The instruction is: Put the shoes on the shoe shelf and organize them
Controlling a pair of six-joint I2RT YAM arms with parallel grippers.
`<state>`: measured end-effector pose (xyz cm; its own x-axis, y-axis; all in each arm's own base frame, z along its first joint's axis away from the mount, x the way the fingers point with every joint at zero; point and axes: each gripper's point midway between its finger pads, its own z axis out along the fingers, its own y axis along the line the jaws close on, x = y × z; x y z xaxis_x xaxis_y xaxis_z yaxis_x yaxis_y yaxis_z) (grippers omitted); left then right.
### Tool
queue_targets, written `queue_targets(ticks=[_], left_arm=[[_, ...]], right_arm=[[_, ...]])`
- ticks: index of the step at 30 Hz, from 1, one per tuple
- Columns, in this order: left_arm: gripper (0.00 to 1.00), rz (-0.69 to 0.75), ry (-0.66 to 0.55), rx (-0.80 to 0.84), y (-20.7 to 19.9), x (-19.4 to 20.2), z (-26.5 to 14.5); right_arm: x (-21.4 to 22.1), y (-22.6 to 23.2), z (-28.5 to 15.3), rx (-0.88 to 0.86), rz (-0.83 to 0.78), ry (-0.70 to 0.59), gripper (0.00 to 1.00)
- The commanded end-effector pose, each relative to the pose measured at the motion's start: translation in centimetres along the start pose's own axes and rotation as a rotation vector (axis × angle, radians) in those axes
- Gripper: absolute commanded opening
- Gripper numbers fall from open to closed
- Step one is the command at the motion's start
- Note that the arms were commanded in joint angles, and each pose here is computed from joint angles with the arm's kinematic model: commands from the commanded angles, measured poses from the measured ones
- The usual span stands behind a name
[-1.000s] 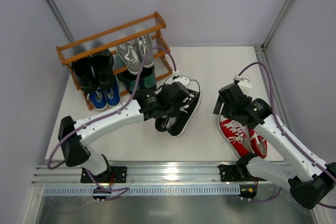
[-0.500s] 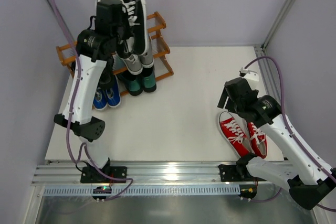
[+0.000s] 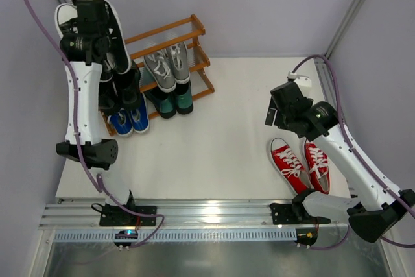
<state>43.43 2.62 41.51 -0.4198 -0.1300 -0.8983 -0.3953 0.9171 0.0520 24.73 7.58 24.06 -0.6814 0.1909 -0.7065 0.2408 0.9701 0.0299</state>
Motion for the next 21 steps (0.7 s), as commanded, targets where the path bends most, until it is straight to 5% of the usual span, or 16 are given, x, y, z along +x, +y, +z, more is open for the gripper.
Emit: queue_targets(ticks=[1, 21], left_arm=[[0.00, -0.066, -0.134, -0.051, 3.1, -3.8, -1.2], [0.00, 0.040, -0.022, 0.006, 4.3, -1.1, 4.1]], right_arm=[[-1.5, 0.4, -0.8, -0.015, -0.027, -0.018, 0.75], [-2.4, 3.2, 0.4, -0.066, -0.044, 0.015, 0.72]])
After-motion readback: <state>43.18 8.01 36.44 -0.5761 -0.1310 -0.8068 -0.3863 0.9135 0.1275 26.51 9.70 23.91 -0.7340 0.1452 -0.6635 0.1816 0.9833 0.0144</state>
